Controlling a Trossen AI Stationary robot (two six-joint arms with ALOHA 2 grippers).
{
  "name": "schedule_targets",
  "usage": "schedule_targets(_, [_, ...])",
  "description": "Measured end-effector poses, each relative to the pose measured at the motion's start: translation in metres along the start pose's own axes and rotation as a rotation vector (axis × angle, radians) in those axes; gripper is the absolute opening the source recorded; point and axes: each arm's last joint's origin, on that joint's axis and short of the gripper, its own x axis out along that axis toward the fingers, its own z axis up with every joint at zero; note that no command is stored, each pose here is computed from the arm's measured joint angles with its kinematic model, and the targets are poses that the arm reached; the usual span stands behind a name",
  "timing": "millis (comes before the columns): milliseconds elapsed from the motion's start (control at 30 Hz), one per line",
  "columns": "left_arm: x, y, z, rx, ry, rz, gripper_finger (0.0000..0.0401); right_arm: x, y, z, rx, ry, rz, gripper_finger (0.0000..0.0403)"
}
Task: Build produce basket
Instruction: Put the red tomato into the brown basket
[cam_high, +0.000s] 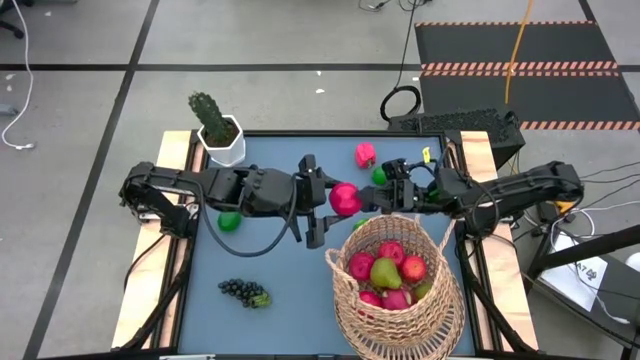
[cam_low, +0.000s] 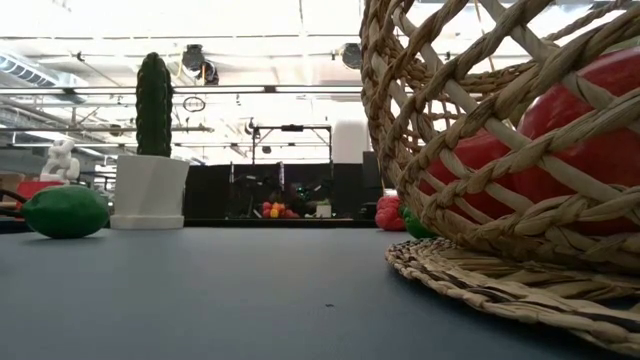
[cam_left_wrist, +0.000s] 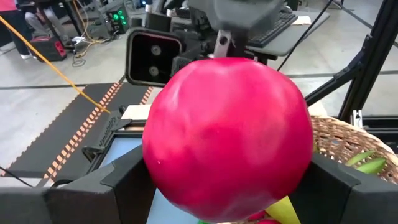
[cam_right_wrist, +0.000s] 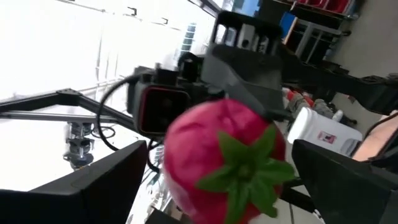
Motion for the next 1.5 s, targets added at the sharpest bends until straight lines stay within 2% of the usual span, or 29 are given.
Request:
schedule_targets(200, [0.001, 0.002, 0.0, 0.001, 0.003, 0.006, 0.0296, 0.004, -0.007, -0.001, -0.008, 0.004, -0.02, 0.0393])
schedule_targets(600, [0.004, 0.005, -0.002, 0.004, 0.011, 0.019, 0.0296, 0.011, -0.014, 0.002, 0.0, -0.023, 0.014, 0.039])
schedule_targets(1000, [0.013, 0.004, -0.006, 0.004, 0.024, 0.019, 0.0296, 0.013, -0.016, 0.002, -0.007, -0.013, 0.038, 0.0312])
schedule_targets(1300, [0.013, 0.004, -0.006, 0.012, 0.025, 0.019, 0.0298, 0.013, -0.016, 0.002, -0.014, -0.01, 0.041, 0.0309])
schedule_targets(1400, [0.013, 0.004, -0.006, 0.003, 0.026, 0.02, 0.0316, 0.013, -0.015, 0.002, -0.014, -0.009, 0.042, 0.031])
schedule_targets(1500, [0.012, 0.004, -0.006, -0.014, 0.028, 0.024, 0.0356, 0.013, -0.014, 0.002, -0.013, 0.011, 0.058, 0.031])
